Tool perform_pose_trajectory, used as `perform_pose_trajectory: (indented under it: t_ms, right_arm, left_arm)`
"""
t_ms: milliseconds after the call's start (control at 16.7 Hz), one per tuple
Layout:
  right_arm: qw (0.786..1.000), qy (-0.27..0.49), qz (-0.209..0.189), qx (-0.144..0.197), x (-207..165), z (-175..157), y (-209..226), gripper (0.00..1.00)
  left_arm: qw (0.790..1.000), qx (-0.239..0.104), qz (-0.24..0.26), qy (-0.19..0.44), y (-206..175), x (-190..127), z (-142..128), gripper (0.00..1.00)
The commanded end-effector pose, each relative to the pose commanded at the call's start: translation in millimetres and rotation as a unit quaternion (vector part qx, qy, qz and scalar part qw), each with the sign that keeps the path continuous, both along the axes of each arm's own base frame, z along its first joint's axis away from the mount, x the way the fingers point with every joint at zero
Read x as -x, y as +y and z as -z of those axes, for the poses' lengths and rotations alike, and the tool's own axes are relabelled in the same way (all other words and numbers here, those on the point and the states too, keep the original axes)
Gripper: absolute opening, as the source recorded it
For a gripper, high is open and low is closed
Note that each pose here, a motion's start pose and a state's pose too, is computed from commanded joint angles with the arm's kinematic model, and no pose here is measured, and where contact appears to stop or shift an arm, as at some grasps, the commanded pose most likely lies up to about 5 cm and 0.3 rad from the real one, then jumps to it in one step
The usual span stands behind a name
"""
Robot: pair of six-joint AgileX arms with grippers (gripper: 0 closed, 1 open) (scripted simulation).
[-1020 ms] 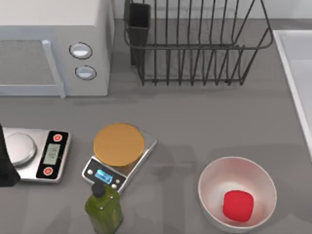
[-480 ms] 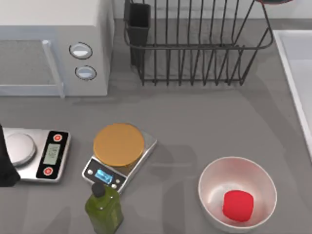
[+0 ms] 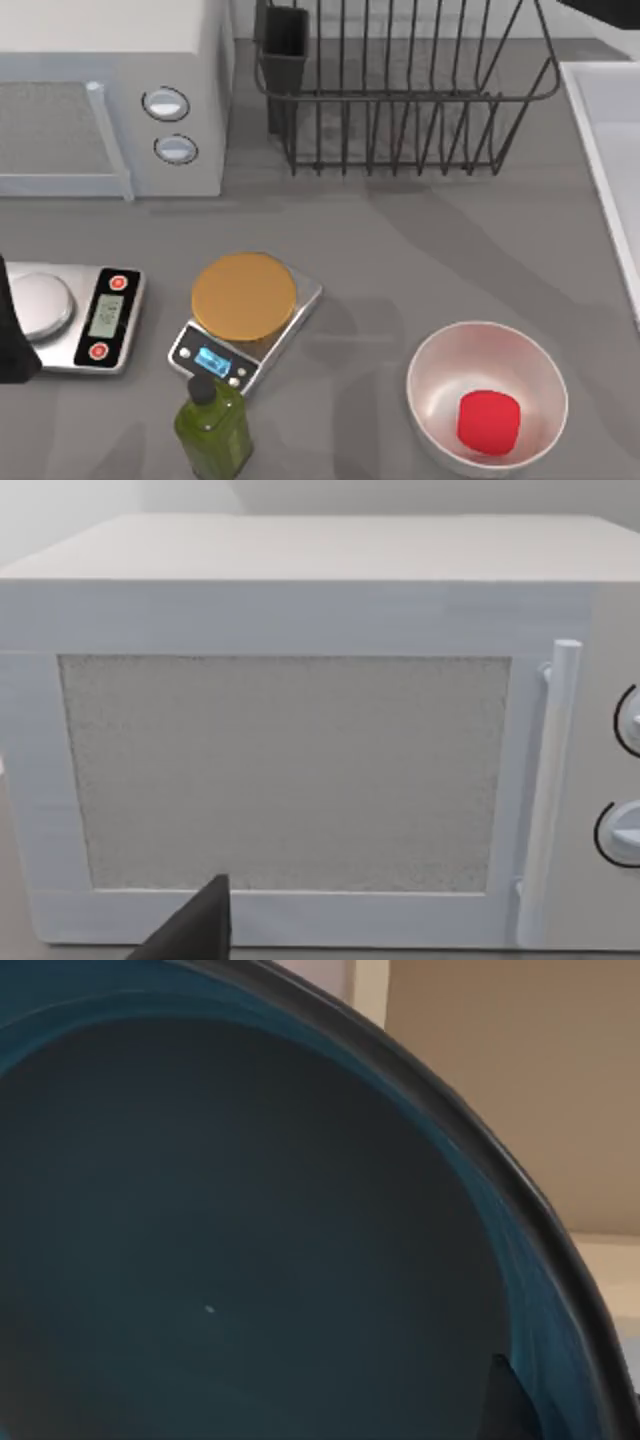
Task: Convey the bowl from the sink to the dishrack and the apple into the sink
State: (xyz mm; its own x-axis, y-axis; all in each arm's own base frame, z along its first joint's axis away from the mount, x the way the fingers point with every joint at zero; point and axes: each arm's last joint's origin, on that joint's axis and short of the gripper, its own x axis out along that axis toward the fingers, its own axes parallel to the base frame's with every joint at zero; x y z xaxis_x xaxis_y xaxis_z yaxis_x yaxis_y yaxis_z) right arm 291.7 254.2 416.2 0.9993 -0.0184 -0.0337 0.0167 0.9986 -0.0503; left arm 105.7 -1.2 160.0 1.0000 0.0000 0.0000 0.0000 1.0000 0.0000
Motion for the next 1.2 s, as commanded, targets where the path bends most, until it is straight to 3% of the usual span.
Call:
perform_pose_trajectory:
  t_ms: [180, 540, 720, 1200]
  right_arm:
    - [1.0, -0.017, -0.004, -0.025, 9.4, -2.8, 9.1, 0.0]
    - [1.0, -0.013, -0.004, -0.021, 3.9, 4.2, 10.6, 0.0]
    - [1.0, -0.006, -0.006, -0.015, -18.1, 36.8, 20.0, 0.0]
    - [0.999, -0.032, -0.007, -0.038, -75.7, 146.7, 21.5, 0.0]
  left_arm:
    - [1.0, 0.0, 0.0, 0.0, 0.0, 0.0, 0.0, 1.0]
    - [1.0, 0.0, 0.0, 0.0, 0.0, 0.0, 0.0, 1.0]
    - [1.0, 0.0, 0.0, 0.0, 0.0, 0.0, 0.0, 1.0]
    - [1.0, 0.0, 0.0, 0.0, 0.0, 0.0, 0.0, 1.0]
